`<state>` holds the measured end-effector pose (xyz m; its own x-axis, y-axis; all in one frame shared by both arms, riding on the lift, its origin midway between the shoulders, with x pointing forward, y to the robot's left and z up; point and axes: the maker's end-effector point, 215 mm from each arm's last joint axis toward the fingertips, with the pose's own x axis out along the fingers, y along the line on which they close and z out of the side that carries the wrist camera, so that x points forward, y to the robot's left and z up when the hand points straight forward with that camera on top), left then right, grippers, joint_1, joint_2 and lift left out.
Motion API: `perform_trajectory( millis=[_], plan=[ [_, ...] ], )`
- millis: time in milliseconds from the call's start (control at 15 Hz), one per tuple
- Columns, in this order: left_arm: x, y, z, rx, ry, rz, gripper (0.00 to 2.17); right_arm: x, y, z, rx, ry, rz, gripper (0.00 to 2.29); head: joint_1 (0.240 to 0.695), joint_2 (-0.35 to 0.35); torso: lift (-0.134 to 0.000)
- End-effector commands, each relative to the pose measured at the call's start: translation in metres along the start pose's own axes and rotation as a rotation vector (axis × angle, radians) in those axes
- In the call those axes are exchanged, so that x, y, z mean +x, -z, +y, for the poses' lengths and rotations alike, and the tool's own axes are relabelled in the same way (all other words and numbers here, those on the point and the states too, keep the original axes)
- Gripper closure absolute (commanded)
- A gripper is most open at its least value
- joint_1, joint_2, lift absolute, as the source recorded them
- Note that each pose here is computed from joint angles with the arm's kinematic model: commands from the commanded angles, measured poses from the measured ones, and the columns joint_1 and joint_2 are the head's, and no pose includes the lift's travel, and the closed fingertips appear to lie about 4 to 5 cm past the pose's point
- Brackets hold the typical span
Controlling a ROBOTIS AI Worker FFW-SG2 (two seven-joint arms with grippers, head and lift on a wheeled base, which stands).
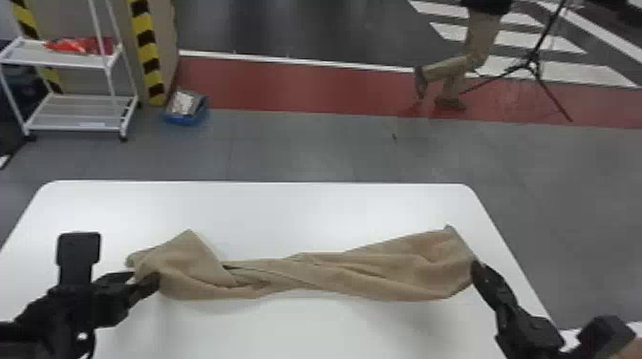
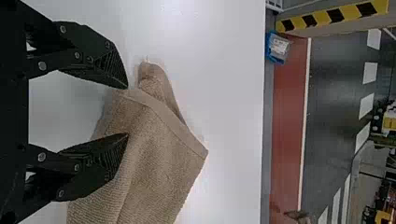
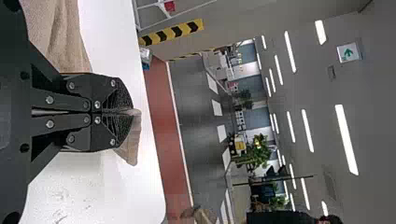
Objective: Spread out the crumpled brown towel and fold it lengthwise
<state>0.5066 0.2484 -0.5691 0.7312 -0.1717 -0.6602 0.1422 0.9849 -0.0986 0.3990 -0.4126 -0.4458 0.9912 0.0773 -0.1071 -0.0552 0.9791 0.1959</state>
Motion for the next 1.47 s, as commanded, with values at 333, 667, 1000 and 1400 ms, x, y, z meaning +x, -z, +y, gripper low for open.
perform_trajectory(
  millis=[333, 667, 1000, 1400],
  plan=[
    [0.005, -0.008, 0.004, 0.025, -0.031, -0.015, 0.49, -0.005, -0.002, 0.0, -0.014, 0.0, -0.006, 1.96, 0.695, -0.205, 0.0],
    [0.012, -0.002, 0.002, 0.031, -0.017, 0.007, 0.49, -0.005, -0.002, 0.001, -0.015, -0.002, -0.006, 1.95, 0.695, -0.197, 0.0],
    [0.015, -0.009, -0.004, 0.057, 0.0, -0.031, 1.39, -0.005, -0.006, -0.001, -0.02, 0.001, -0.017, 1.95, 0.695, -0.204, 0.0],
    [-0.036, -0.036, 0.011, 0.027, -0.023, -0.09, 1.89, -0.006, -0.017, -0.005, -0.034, 0.009, -0.033, 1.95, 0.695, -0.208, 0.0]
  ],
)
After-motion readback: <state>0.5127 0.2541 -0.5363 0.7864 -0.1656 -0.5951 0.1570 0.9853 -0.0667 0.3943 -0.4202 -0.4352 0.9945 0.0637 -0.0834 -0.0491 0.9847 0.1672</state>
